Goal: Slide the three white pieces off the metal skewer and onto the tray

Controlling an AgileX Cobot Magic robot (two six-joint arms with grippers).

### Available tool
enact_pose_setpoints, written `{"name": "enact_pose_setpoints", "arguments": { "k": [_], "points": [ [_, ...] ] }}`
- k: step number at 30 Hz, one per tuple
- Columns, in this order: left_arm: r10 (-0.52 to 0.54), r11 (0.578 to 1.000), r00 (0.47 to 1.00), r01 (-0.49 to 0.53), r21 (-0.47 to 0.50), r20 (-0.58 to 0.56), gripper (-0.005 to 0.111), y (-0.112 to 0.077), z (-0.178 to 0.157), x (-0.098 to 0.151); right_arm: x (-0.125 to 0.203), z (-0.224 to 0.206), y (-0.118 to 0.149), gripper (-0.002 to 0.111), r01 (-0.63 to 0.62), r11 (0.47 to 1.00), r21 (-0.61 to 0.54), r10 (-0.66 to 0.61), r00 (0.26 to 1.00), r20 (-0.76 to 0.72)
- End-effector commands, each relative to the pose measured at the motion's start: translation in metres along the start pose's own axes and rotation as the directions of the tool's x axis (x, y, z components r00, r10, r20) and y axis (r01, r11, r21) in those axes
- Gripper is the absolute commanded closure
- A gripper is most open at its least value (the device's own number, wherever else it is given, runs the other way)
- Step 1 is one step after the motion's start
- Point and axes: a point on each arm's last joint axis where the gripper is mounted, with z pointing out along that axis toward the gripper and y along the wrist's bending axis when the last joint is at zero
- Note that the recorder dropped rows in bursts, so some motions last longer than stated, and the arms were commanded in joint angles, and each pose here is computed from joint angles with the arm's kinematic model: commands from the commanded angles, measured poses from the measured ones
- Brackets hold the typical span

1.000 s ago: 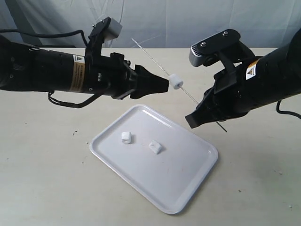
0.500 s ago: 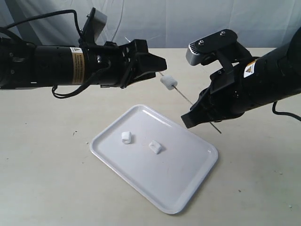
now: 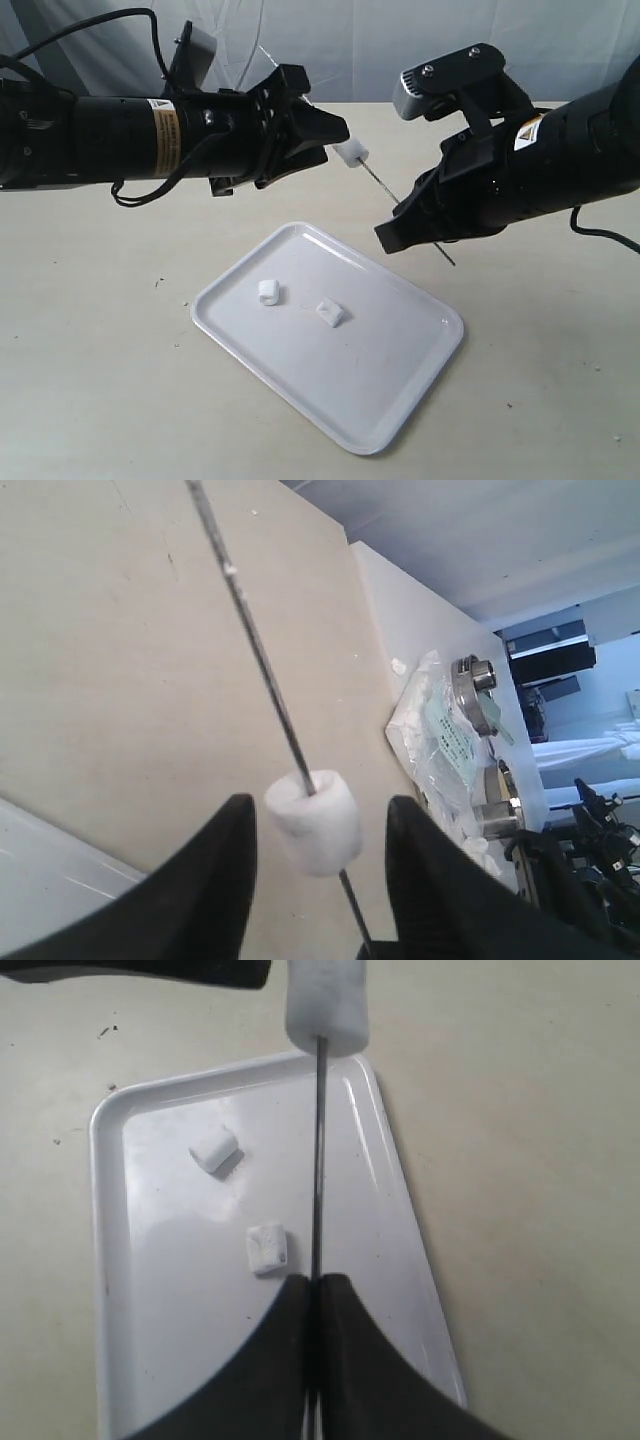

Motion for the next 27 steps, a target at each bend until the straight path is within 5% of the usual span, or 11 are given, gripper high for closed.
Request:
{"name": "enact_pose_setpoints", "arguments": {
  "k": [1, 13, 20, 27],
  "points": [
    [-0.010, 1.000, 1.000, 0.010, 0.001, 0.019, 0.066, -0.0032, -0.0002, -0.0021, -0.0021, 0.0003, -0.0011, 0.109, 0.001, 1.000, 0.006, -0.001, 1.000, 0.017],
    [-0.005, 1.000, 1.000, 0.006, -0.004, 0.018, 0.066, -0.0027, -0.0002, -0.0020, -0.0043, 0.0002, 0.0031, 0.109, -0.013, 0.999, -0.041, 0.015, 0.999, 0.040],
    [-0.001, 1.000, 1.000, 0.001, 0.002, 0.015, 0.089, -0.0033, -0.0002, -0.0017, -0.0043, 0.0002, 0.0031, 0.109, -0.011, 0.999, -0.041, 0.013, 0.999, 0.040],
    [0.007, 1.000, 1.000, -0.007, 0.003, 0.014, 0.092, -0.0034, -0.0002, -0.0016, -0.0041, 0.0002, 0.0031, 0.109, -0.011, 0.999, -0.041, 0.012, 0.999, 0.038]
  ]
}}
